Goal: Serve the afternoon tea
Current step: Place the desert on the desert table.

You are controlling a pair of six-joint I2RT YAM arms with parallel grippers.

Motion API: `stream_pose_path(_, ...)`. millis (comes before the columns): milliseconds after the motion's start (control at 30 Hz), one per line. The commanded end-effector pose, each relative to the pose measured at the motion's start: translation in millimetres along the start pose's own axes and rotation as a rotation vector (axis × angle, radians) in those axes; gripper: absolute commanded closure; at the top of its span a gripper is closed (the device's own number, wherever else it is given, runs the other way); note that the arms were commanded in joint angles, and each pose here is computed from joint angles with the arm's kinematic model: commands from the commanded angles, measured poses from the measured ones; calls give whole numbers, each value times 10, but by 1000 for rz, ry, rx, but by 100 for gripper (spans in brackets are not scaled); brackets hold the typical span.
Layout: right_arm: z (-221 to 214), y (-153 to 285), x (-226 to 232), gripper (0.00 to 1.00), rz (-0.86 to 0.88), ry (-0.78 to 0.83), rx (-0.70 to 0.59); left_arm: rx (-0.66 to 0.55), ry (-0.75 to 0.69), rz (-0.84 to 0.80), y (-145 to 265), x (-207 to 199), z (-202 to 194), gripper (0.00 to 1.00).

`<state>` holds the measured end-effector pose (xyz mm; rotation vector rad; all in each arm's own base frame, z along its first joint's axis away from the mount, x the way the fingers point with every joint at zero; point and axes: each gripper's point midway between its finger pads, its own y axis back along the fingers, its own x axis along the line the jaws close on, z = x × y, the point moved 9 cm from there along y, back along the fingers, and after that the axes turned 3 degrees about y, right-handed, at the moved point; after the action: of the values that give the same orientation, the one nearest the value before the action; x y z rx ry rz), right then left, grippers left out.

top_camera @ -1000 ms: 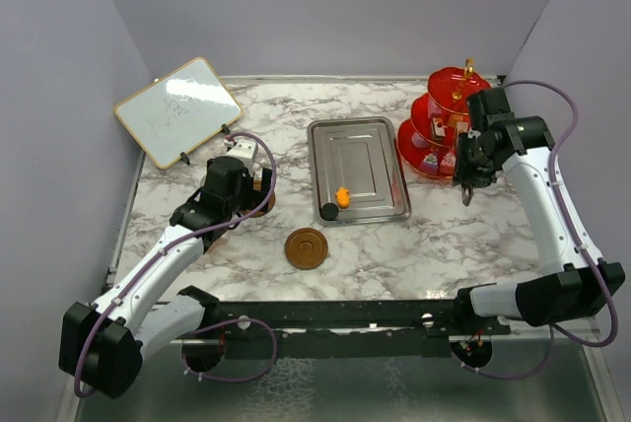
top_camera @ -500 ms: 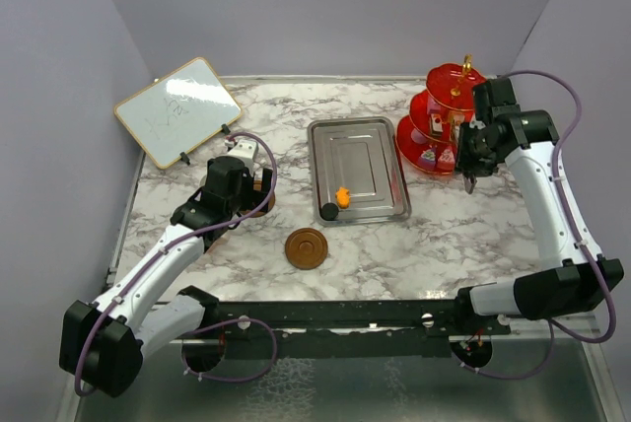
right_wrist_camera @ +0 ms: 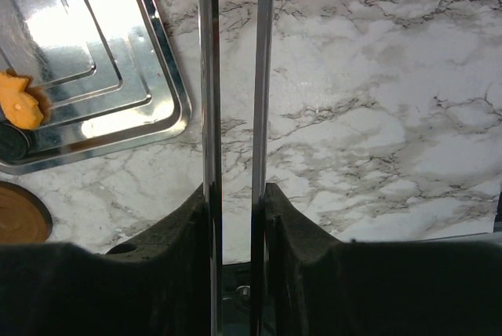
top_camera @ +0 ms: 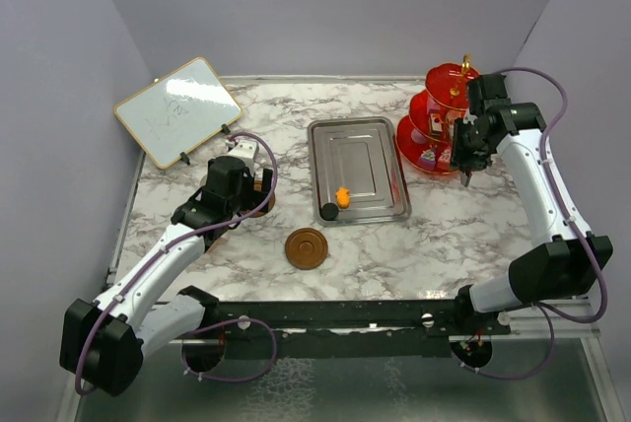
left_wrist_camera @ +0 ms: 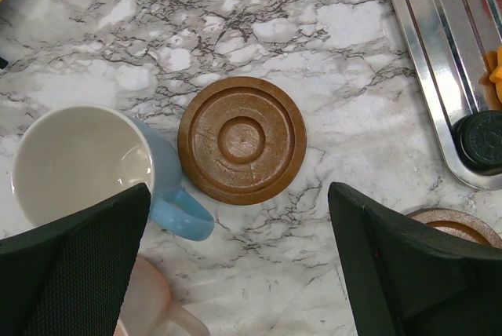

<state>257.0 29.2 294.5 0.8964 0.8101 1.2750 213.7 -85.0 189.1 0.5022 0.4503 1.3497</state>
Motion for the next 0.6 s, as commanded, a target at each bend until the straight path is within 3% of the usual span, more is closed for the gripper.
stream_pose_path(0, 75, -2, -32, 72, -12, 12, -48, -44, 4, -13, 19, -14, 137, 1)
stream_pose_path(233, 95, 76, -46, 62, -17, 1, -62, -38, 2, -12, 6, -17, 133, 1)
stream_pose_path(567, -65, 334, -79, 60, 16, -18, -85, -34, 6, -18, 0, -23, 132, 1)
